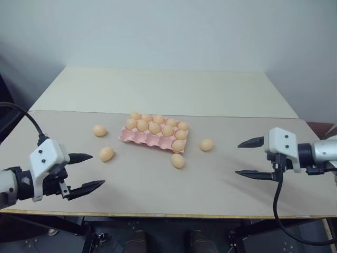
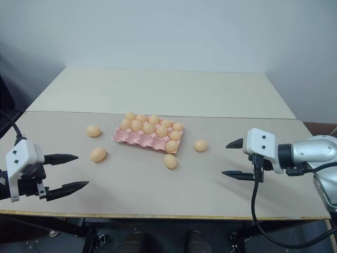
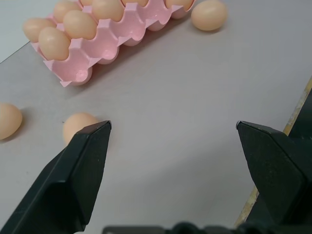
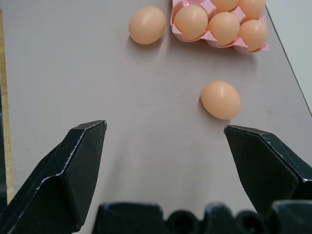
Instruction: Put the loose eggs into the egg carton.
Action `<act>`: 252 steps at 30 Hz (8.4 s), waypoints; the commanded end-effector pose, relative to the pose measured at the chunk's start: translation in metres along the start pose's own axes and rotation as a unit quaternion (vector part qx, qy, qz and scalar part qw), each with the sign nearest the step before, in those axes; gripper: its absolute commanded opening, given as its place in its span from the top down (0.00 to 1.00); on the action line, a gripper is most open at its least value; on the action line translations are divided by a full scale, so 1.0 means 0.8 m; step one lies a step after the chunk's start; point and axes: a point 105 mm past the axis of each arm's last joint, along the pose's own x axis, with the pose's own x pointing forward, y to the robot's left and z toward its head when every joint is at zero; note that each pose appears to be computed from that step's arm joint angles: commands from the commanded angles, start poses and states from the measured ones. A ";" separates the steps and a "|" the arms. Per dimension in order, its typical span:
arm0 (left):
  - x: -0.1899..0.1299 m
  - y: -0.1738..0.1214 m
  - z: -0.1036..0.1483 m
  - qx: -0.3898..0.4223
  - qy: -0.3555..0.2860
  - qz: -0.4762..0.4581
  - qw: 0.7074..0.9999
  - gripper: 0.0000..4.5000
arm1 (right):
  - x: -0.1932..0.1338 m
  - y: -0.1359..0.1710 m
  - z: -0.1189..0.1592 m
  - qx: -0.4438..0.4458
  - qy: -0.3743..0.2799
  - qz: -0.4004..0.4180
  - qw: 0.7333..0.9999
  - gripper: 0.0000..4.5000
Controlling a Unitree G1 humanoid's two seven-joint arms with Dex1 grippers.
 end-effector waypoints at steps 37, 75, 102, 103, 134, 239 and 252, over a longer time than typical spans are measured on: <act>0.040 -0.012 0.031 0.000 -0.059 -0.027 0.998 0.01 | 0.104 -0.099 -0.007 0.000 -0.044 -0.091 0.995 0.00; 0.017 0.003 -0.018 -0.023 0.011 0.013 1.000 0.00 | 0.145 -0.118 0.045 -0.072 -0.097 -0.084 0.989 0.41; 0.012 0.000 -0.035 -0.041 0.025 0.047 0.998 0.00 | 0.239 -0.075 0.139 -0.166 -0.189 -0.032 0.967 0.01; 0.012 0.000 -0.035 -0.040 0.024 0.046 0.998 0.00 | 0.238 -0.075 0.140 -0.167 -0.190 -0.034 0.967 0.01; 0.027 0.006 -0.021 -0.005 0.013 -0.010 1.000 0.00 | 0.109 0.008 0.068 -0.035 -0.091 -0.002 0.995 0.01; 0.036 -0.001 -0.031 -0.004 0.036 0.002 0.999 0.00 | 0.231 0.021 0.078 0.002 -0.100 -0.013 0.995 0.43; 0.037 0.003 -0.029 0.000 0.030 0.005 1.000 0.00 | 0.205 -0.010 0.163 -0.034 -0.201 -0.049 0.978 0.43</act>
